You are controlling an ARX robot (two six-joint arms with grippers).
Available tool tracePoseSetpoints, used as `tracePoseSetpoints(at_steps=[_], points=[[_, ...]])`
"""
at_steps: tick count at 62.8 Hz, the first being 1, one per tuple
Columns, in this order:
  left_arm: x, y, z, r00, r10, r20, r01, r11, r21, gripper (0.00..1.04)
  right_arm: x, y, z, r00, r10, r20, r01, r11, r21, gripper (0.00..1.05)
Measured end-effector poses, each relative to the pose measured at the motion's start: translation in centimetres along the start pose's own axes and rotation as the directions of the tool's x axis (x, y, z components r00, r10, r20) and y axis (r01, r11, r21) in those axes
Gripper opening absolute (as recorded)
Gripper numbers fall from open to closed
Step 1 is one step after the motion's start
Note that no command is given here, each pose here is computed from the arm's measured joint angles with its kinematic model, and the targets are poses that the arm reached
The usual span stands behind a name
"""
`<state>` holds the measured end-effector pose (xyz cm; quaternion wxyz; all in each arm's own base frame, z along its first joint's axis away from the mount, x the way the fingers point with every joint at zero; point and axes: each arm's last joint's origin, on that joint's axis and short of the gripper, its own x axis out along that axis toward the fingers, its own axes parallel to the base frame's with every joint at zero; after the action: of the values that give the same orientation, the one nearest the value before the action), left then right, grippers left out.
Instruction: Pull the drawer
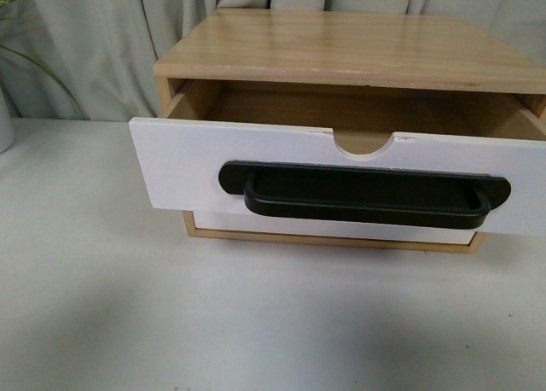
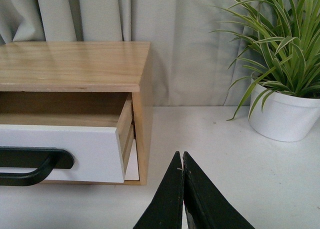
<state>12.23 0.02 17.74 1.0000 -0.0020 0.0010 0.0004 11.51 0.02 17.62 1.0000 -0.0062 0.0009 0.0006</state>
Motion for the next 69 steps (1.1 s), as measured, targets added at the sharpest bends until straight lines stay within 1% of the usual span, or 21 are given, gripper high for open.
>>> tracePoseSetpoints(at_steps=[6, 10, 22, 26, 30, 37, 40, 44, 58, 61, 63, 64, 66, 67, 69], points=[[-0.3, 0.0, -0.2, 1.000, 0.000, 0.001, 0.000, 1.000, 0.000, 0.04, -0.2, 0.0, -0.5, 1.000, 0.000, 0.010, 0.000, 1.000, 0.000, 0.01], [-0.4, 0.0, -0.8, 1.000, 0.001, 0.008, -0.001, 1.000, 0.000, 0.04, -0.3, 0.0, -0.8, 1.000, 0.002, 0.009, -0.002, 1.000, 0.000, 0.01], [-0.9, 0.0, -0.7, 1.000, 0.001, 0.017, -0.001, 1.000, 0.000, 0.04, -0.7, 0.0, -0.8, 1.000, 0.002, 0.014, -0.002, 1.000, 0.001, 0.01], [-1.1, 0.0, -0.7, 1.000, 0.001, 0.016, -0.001, 1.000, 0.000, 0.04, -1.4, 0.0, -1.3, 1.000, 0.004, -0.026, -0.004, 1.000, 0.001, 0.01], [-1.2, 0.0, -0.8, 1.000, 0.001, 0.014, -0.001, 1.000, 0.000, 0.04, -1.7, 0.0, -1.0, 1.000, 0.003, 0.009, -0.003, 1.000, 0.001, 0.01], [-1.4, 0.0, -0.8, 1.000, 0.001, 0.015, -0.001, 1.000, 0.000, 0.04, -1.7, 0.0, -1.1, 1.000, 0.003, 0.006, -0.003, 1.000, 0.001, 0.01], [-2.1, 0.0, -1.2, 1.000, -0.001, -0.019, 0.001, 1.000, 0.000, 0.04, -1.8, 0.0, -1.1, 1.000, 0.003, 0.007, -0.003, 1.000, 0.001, 0.01], [-2.5, 0.0, -1.1, 1.000, 0.001, 0.010, -0.001, 1.000, 0.000, 0.04, -1.7, 0.0, -1.1, 1.000, 0.003, 0.006, -0.003, 1.000, 0.001, 0.01], [-2.5, 0.0, -1.1, 1.000, 0.001, 0.010, -0.001, 1.000, 0.000, 0.04, -1.7, 0.0, -1.1, 1.000, 0.003, 0.006, -0.003, 1.000, 0.001, 0.01], [-2.5, 0.0, -1.1, 1.000, 0.001, 0.009, -0.001, 1.000, 0.000, 0.10, -1.7, 0.0, -1.1, 1.000, 0.003, 0.006, -0.003, 1.000, 0.001, 0.08], [-2.5, 0.0, -1.1, 1.000, 0.001, 0.009, -0.001, 1.000, 0.000, 0.18, -1.7, 0.0, -1.1, 1.000, 0.003, 0.006, -0.003, 1.000, 0.001, 0.15], [-2.5, 0.0, -1.1, 1.000, 0.001, 0.009, -0.001, 1.000, 0.000, 0.19, -1.7, 0.0, -1.1, 1.000, 0.003, 0.006, -0.003, 1.000, 0.001, 0.16], [-2.5, 0.0, -1.1, 1.000, 0.001, 0.010, -0.001, 1.000, 0.000, 0.26, -1.7, 0.0, -1.1, 1.000, 0.003, 0.006, -0.003, 1.000, 0.001, 0.22], [-2.5, 0.0, -1.1, 1.000, 0.001, 0.010, -0.001, 1.000, 0.000, 0.28, -1.7, 0.0, -1.1, 1.000, 0.003, 0.006, -0.003, 1.000, 0.001, 0.25], [-2.5, 0.0, -1.1, 1.000, 0.001, 0.009, -0.001, 1.000, 0.000, 0.36, -1.7, 0.0, -1.1, 1.000, 0.003, 0.006, -0.003, 1.000, 0.001, 0.31]])
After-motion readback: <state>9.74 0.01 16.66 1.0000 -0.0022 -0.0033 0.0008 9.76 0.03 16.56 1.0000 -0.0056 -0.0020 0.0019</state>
